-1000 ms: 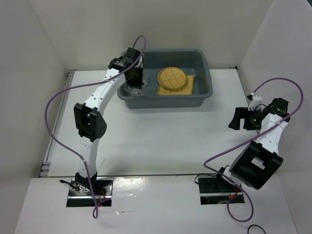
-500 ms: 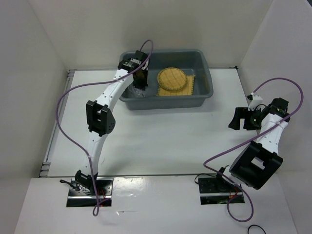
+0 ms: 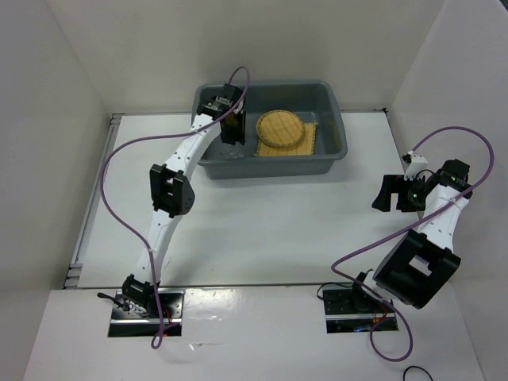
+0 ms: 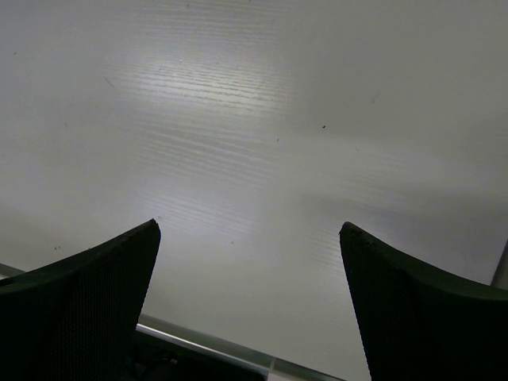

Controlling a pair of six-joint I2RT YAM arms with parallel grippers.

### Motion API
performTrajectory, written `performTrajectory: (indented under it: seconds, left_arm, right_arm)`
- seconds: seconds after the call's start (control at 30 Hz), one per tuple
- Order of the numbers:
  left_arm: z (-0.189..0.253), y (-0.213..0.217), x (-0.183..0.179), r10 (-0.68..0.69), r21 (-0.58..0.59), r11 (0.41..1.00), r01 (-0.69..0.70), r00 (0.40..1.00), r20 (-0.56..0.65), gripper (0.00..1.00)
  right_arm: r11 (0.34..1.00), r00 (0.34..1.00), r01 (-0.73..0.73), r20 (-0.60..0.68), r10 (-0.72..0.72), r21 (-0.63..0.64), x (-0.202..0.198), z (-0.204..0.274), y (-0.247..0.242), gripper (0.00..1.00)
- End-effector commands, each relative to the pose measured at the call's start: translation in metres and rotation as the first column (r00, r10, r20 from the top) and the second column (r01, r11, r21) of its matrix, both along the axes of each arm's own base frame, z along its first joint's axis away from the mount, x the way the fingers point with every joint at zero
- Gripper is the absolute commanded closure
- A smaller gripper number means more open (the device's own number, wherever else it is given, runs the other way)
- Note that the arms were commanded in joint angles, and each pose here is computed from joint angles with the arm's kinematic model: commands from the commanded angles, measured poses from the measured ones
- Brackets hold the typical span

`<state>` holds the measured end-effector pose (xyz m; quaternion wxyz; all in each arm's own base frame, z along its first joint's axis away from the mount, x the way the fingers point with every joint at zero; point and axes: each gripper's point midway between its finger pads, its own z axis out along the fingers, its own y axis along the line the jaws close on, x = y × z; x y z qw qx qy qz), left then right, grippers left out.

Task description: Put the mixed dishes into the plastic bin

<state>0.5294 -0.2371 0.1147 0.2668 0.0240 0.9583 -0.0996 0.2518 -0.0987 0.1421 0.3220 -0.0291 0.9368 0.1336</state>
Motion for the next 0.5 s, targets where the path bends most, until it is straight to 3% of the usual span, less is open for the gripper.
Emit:
performTrajectory:
  seconds: [0.0, 0.03, 0.13, 0.27, 0.3, 0.47]
  left_arm:
    - [0.037, -0.002, 0.017, 0.044, -0.056, 0.998, -0.039, 0.994, 0.101, 0.52]
    - [0.055, 0.002, 0.021, 0.073, -0.056, 0.996, -0.065, 0.987, 0.141, 0.3]
    - [0.095, 0.007, 0.024, 0.113, -0.087, 0.992, -0.096, 0.967, 0.226, 0.16]
    - [0.19, 0.021, 0.024, 0.185, -0.156, 0.979, -0.129, 0.884, 0.429, 0.13]
    - [0.237, 0.03, 0.013, 0.214, -0.199, 0.972, -0.128, 0.836, 0.506, 0.13]
    - [0.328, 0.078, -0.031, 0.304, -0.231, 0.952, -0.202, 0.717, 0.627, 0.19]
  right_arm:
    - [1.0, 1.0, -0.009, 0.025, 0.009, -0.012, 0.003, 0.006, 0.001, 0.02]
    - [1.0, 1.0, -0.002, 0.03, 0.002, -0.012, 0.004, 0.006, 0.0, 0.02]
    - [1.0, 1.0, 0.01, 0.029, -0.009, -0.018, 0.005, 0.006, -0.002, 0.02]
    - [1.0, 1.0, 0.01, 0.022, -0.009, -0.012, 0.005, 0.004, -0.003, 0.02]
    - [1.0, 1.0, 0.01, 0.022, -0.009, -0.012, 0.005, 0.004, -0.003, 0.02]
    - [0.999, 0.999, 0.01, 0.046, -0.009, -0.031, 0.005, 0.011, -0.002, 0.02]
